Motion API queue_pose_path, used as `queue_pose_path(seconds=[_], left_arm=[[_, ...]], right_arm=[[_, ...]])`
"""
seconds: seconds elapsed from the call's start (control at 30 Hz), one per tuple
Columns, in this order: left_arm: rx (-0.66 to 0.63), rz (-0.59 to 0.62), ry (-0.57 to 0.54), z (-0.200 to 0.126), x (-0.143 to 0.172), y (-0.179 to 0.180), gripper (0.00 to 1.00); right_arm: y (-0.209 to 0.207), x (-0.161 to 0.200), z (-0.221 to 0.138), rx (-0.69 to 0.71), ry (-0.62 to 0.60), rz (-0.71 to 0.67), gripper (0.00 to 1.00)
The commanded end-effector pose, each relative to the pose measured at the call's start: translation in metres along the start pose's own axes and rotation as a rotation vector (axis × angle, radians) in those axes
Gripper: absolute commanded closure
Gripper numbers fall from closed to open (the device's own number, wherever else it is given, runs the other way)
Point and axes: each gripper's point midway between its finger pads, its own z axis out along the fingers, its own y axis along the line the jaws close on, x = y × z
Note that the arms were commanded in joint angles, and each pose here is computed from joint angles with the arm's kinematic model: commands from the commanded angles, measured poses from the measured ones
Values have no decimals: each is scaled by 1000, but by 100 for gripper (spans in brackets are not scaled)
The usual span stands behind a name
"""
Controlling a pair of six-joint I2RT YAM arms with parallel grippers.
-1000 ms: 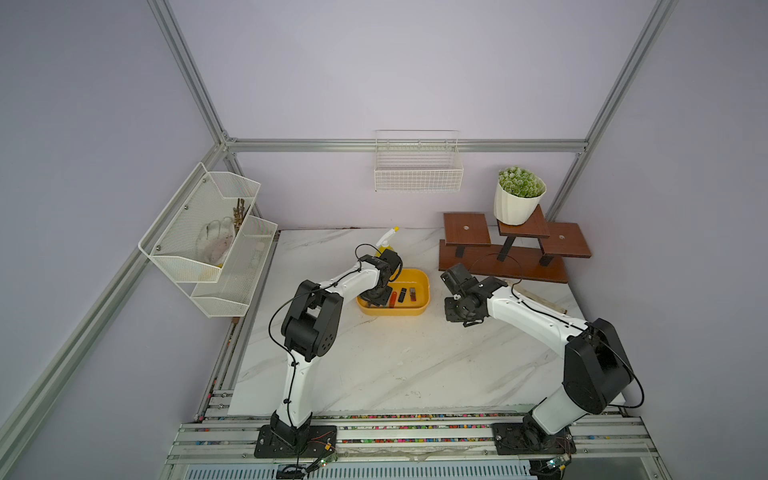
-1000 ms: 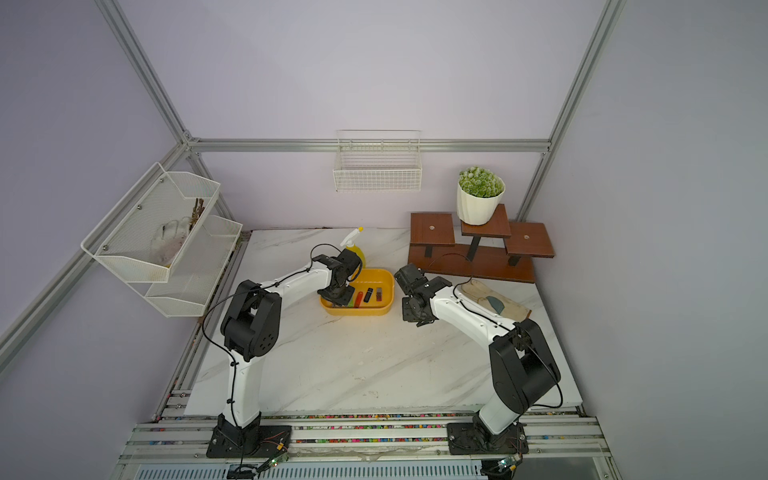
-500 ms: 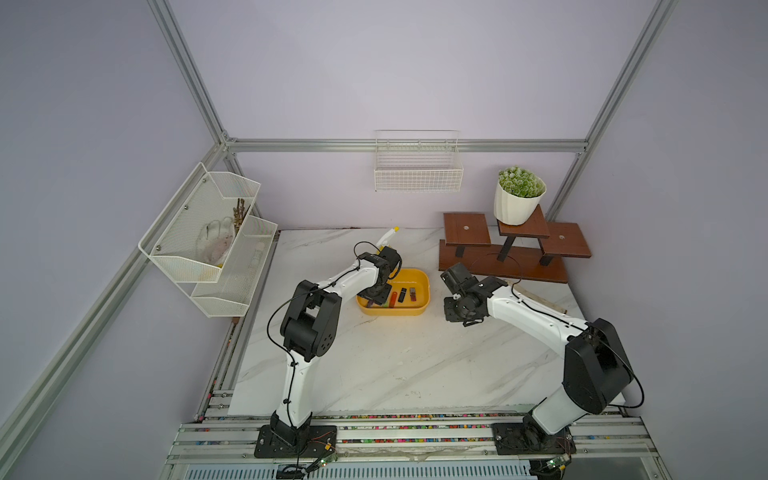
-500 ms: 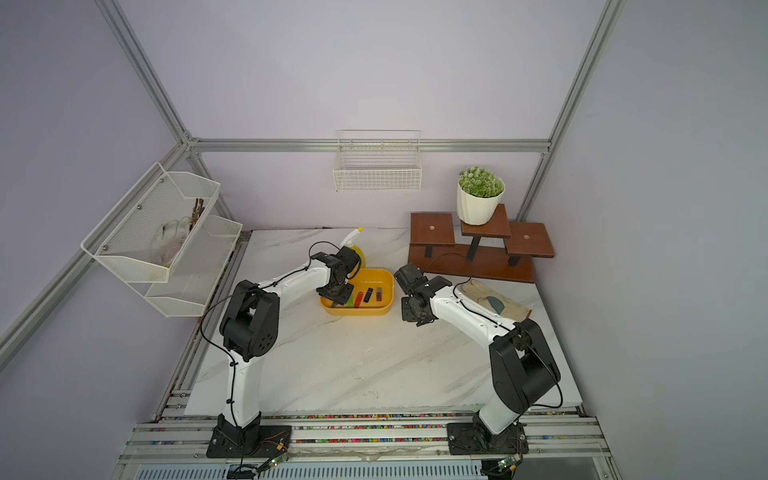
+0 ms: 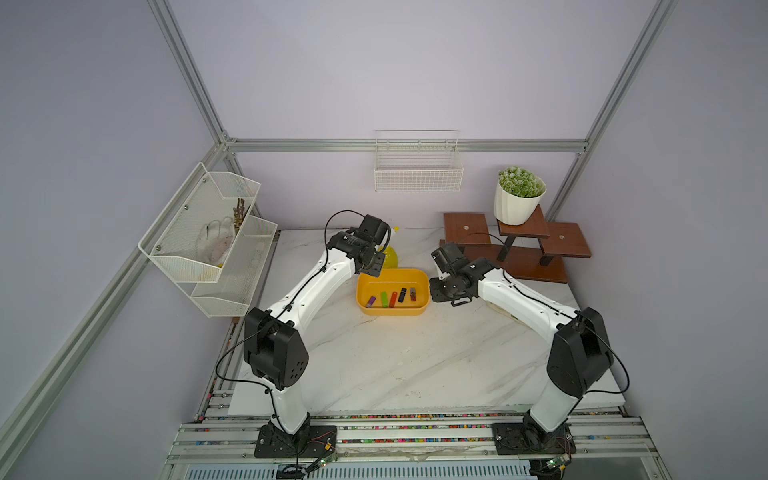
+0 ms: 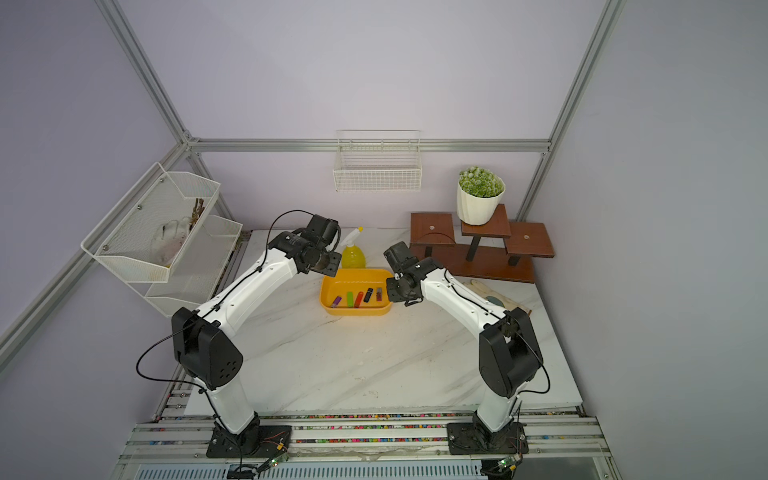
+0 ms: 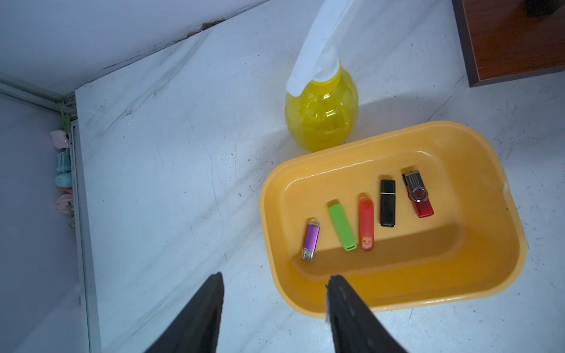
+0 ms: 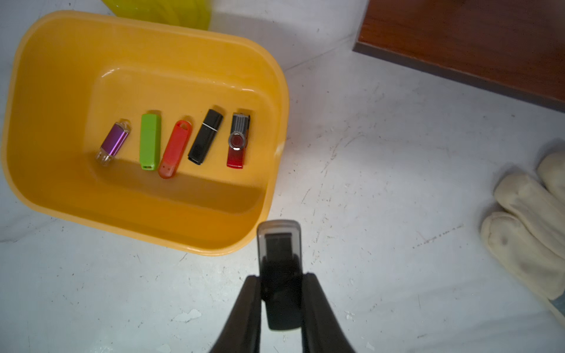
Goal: Put the usb flash drive into the storage box
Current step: Place the USB flash in the storage box.
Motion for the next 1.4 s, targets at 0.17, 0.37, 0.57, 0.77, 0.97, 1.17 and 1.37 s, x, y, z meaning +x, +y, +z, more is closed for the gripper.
queue_pose_path(seconds=[0.17, 0.37, 0.57, 0.77, 0.97, 1.17, 1.37], left_arm=[[-84, -98, 86, -1, 44, 47, 40], [-102, -140, 109, -3, 62, 61, 37], [-117, -235, 172, 1, 87, 79, 30], [-84, -278, 244, 14, 109, 82, 26], [-83, -280, 229, 12, 111, 83, 23], [-80, -280, 230, 12, 115, 84, 24], [-84, -284, 218, 7, 119, 87, 24]], right_arm=[[45, -32, 17, -99, 19, -277, 100], [67, -50, 23, -140, -1, -417, 100], [83, -47, 43, -161, 16, -523, 100], [103, -49, 58, -69, -51, -662, 100], [120, -48, 68, -26, -105, -781, 100], [123, -49, 90, 75, -124, -881, 100], [128, -56, 101, 100, -168, -933, 100]])
